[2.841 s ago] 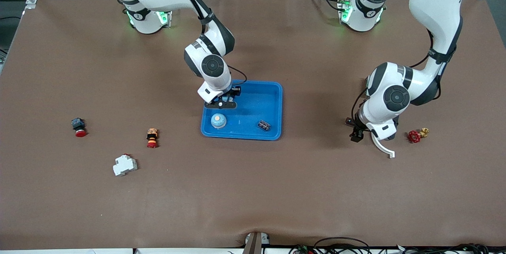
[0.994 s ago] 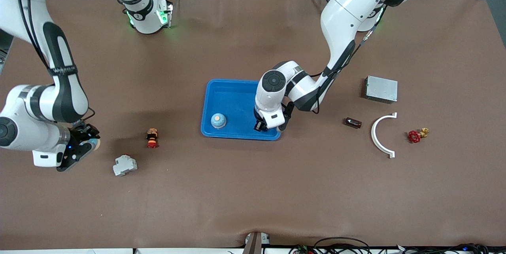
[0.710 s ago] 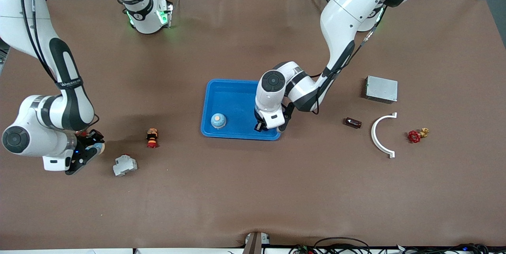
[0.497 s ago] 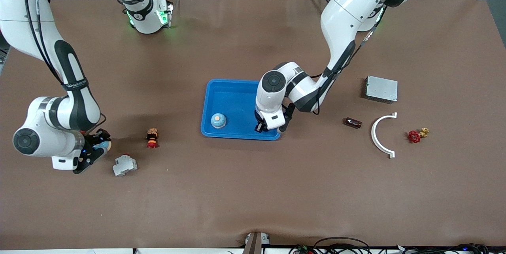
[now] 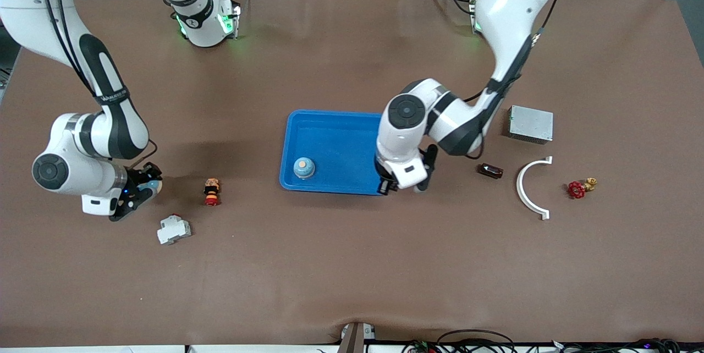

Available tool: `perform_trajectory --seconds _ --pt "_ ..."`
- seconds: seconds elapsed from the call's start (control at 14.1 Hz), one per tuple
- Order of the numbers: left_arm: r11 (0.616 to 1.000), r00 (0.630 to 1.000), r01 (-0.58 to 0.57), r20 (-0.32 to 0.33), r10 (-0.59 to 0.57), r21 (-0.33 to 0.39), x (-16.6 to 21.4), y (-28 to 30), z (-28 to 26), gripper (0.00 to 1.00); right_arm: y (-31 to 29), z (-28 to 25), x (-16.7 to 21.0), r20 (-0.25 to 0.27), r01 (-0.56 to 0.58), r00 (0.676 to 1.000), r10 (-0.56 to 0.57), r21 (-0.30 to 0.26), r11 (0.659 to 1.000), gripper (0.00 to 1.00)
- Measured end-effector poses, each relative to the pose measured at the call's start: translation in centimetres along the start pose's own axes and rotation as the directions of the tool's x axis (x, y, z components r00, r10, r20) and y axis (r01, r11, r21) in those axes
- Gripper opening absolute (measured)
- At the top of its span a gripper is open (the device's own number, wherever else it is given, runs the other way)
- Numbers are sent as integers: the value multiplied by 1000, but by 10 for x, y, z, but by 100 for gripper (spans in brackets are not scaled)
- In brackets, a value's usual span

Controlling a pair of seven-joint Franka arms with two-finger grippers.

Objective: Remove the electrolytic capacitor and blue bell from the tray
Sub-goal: 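Place the second capacitor beside the white arc with the left gripper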

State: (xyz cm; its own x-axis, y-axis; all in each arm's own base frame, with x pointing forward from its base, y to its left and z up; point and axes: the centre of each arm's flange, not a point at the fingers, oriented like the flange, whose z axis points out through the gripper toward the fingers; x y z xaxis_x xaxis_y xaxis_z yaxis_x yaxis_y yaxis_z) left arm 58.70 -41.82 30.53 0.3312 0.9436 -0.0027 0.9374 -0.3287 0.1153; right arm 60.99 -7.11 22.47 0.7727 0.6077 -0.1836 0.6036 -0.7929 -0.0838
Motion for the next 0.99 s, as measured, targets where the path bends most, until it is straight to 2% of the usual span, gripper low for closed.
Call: perform_trajectory --seconds 0.21,0.5,0.71,0.99 --pt "998 999 -27 -40 29 51 58 6 -35 33 -12 5 -17 19 -14 1000 14 19 1000 66" --pt "985 992 -94 -66 104 142 154 2 -43 33 -22 28 -29 38 -21 999 19 42 999 66" --pt "969 986 -143 -53 156 200 222 -5 -36 33 -28 40 -34 46 -34 998 31 50 998 66" --pt "940 971 -228 -8 238 254 303 -26 -19 33 -35 54 -37 27 -46 999 45 40 998 66"
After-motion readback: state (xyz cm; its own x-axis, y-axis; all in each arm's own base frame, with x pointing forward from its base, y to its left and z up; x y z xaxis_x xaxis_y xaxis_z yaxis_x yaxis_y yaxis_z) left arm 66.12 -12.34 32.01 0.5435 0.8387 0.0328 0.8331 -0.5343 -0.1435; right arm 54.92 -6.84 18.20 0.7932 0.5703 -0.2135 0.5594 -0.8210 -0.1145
